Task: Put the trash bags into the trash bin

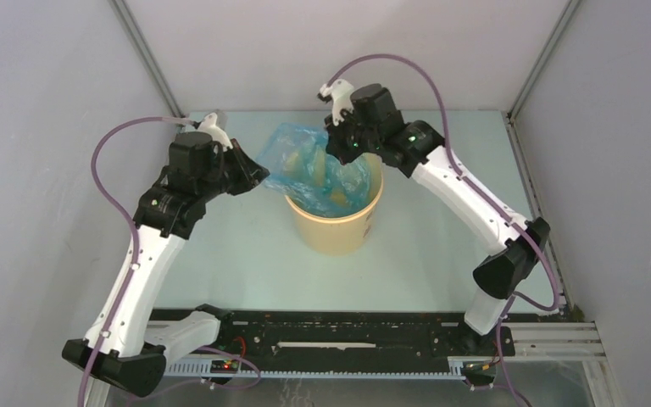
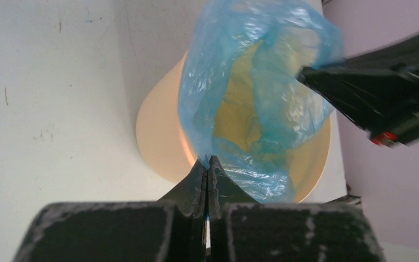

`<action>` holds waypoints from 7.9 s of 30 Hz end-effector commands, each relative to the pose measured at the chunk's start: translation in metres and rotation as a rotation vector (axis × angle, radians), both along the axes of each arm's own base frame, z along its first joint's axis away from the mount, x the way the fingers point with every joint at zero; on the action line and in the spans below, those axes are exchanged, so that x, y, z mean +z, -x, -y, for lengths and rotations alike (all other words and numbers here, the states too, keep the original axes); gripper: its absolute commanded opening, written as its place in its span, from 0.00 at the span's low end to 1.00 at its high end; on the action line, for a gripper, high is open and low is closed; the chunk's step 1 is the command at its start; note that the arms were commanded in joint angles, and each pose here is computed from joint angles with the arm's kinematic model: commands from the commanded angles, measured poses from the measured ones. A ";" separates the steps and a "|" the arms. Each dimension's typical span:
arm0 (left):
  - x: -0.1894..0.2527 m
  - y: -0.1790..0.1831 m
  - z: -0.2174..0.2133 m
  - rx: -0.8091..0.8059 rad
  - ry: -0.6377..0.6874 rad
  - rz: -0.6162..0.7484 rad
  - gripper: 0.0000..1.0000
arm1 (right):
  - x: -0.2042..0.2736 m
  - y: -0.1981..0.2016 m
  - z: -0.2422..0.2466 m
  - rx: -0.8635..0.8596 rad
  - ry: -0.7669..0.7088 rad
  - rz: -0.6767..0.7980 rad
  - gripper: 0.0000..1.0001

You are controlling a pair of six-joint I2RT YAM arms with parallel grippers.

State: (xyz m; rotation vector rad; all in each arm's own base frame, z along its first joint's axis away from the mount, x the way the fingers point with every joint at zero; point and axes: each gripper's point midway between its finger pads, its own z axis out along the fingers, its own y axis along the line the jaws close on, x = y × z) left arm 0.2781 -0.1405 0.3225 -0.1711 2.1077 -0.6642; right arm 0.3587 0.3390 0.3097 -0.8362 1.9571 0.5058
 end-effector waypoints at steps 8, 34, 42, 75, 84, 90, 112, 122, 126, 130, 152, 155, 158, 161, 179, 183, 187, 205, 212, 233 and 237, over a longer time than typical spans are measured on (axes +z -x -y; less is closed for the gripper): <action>0.010 -0.001 0.010 -0.005 0.203 -0.073 0.00 | 0.056 0.071 0.047 0.004 -0.509 -0.838 0.00; -0.023 -0.068 0.004 0.017 0.103 -0.183 0.01 | 0.005 -0.030 0.094 -0.112 -0.385 -0.659 0.37; -0.019 -0.070 0.006 0.004 0.113 -0.161 0.00 | 0.013 -0.027 0.096 -0.087 -0.389 -0.579 0.52; -0.099 -0.102 0.000 0.034 0.089 -0.432 0.00 | -0.093 -0.089 0.109 -0.401 -0.443 -1.001 0.00; -0.116 -0.055 -0.007 0.013 0.075 -0.441 0.01 | -0.104 -0.059 0.127 -0.378 -0.345 -0.979 0.11; -0.126 -0.045 0.010 -0.020 0.174 -0.500 0.00 | -0.074 -0.061 0.151 -0.426 -0.234 -0.890 0.51; -0.129 -0.047 0.011 0.005 0.172 -0.478 0.00 | 0.020 0.075 0.043 -0.591 -0.646 -0.857 0.72; -0.121 -0.044 0.009 0.003 0.172 -0.447 0.00 | -0.040 0.060 0.062 -1.012 -0.410 -0.790 0.61; -0.119 -0.044 0.009 0.004 0.174 -0.435 0.00 | -0.047 0.058 0.068 -1.069 -0.361 -0.730 0.58; -0.116 -0.045 0.013 -0.012 0.190 -0.432 0.00 | -0.062 0.050 0.065 -1.089 -0.332 -0.722 0.58; -0.122 -0.047 0.002 0.011 0.127 -0.392 0.00 | 0.019 0.080 0.081 -0.731 -0.503 -0.905 0.00; -0.122 -0.047 0.003 0.007 0.128 -0.395 0.00 | 0.028 0.085 0.096 -0.652 -0.575 -0.919 0.00; -0.123 -0.046 0.002 0.005 0.122 -0.397 0.00 | 0.031 0.095 0.105 -0.562 -0.600 -0.885 0.00; -0.125 -0.045 0.002 0.005 0.120 -0.405 0.00 | 0.018 0.107 0.114 -0.501 -0.567 -0.858 0.00; -0.066 -0.007 -0.052 0.217 -0.037 -0.297 0.85 | -0.030 0.134 0.116 -0.276 -0.482 -0.812 0.00; -0.032 0.015 -0.068 0.281 -0.065 -0.272 0.87 | -0.031 0.137 0.118 -0.265 -0.484 -0.799 0.00; -0.003 0.041 -0.056 0.255 0.053 -0.218 0.83 | -0.024 0.135 0.117 -0.247 -0.508 -0.760 0.00; 0.057 0.020 0.115 -0.498 -0.368 0.228 0.99 | -0.025 0.139 0.123 -0.202 -0.500 -0.699 0.00; 0.018 0.013 0.141 -0.669 -0.371 0.135 1.00 | -0.019 0.140 0.131 -0.208 -0.520 -0.683 0.00; -0.045 0.018 0.128 -0.759 -0.439 -0.030 0.80 | -0.019 0.042 0.135 -0.332 -0.730 -0.753 0.65; -0.041 0.022 0.118 -0.716 -0.445 -0.012 0.82 | -0.027 0.026 0.136 -0.352 -0.698 -0.740 0.54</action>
